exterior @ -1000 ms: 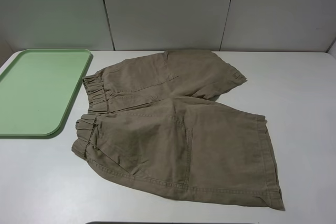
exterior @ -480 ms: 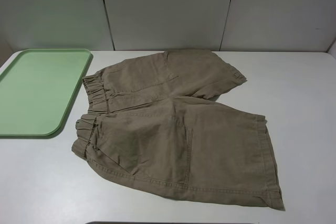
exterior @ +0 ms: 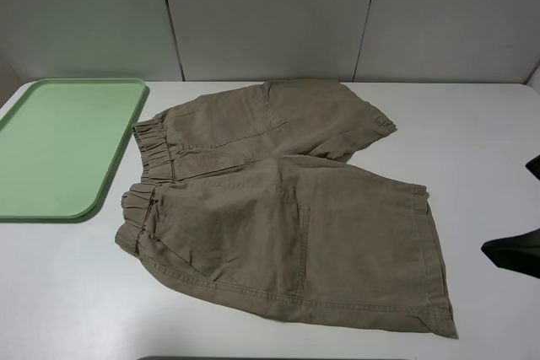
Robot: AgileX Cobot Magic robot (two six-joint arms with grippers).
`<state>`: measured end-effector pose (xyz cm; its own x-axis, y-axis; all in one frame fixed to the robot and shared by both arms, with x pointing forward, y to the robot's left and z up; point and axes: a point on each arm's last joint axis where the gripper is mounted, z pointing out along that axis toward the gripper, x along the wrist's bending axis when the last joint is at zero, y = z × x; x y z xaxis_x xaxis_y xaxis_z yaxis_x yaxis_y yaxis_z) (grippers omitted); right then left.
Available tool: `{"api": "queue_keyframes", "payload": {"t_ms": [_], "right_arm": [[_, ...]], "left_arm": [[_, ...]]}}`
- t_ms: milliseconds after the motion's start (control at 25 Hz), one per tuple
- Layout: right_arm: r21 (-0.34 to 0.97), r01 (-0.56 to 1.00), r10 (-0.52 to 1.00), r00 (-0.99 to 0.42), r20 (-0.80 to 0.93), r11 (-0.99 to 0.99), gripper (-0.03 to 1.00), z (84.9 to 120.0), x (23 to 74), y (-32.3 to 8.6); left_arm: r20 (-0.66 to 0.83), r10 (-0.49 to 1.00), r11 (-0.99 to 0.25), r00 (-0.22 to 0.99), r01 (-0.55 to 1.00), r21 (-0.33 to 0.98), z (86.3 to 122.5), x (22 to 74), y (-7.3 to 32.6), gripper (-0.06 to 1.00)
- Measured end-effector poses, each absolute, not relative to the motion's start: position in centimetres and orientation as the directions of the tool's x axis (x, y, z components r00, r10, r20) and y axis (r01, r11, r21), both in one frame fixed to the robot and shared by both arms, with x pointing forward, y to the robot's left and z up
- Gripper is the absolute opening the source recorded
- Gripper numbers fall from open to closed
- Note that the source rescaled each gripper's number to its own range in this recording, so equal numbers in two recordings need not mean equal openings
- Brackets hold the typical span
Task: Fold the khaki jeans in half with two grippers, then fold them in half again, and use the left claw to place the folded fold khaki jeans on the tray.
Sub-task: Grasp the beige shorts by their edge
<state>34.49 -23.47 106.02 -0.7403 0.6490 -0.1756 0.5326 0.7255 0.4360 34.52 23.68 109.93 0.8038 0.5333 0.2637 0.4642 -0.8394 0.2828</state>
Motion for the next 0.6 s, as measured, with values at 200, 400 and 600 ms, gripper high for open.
{"api": "queue_keyframes", "payload": {"t_ms": [200, 400, 600], "right_arm": [[0.279, 0.395, 0.465, -0.847, -0.258, 0.875, 1.00, 104.6, 35.3, -21.9], [0.185, 0.294, 0.340, -0.888, -0.311, 0.938, 1.00, 103.7, 35.8, -20.6], [0.163, 0.263, 0.303, -0.900, -0.313, 0.951, 1.00, 102.5, 37.1, -19.2]], "left_arm": [[0.362, 0.448, -0.894, 0.818, 0.414, 0.170, 109.3, 35.9, 23.2, 0.86], [0.387, 0.362, -0.929, 0.848, 0.362, 0.077, 108.6, 37.1, 22.6, 0.86], [0.388, 0.255, -0.962, 0.886, 0.271, 0.014, 107.4, 38.7, 21.4, 0.86]]}}
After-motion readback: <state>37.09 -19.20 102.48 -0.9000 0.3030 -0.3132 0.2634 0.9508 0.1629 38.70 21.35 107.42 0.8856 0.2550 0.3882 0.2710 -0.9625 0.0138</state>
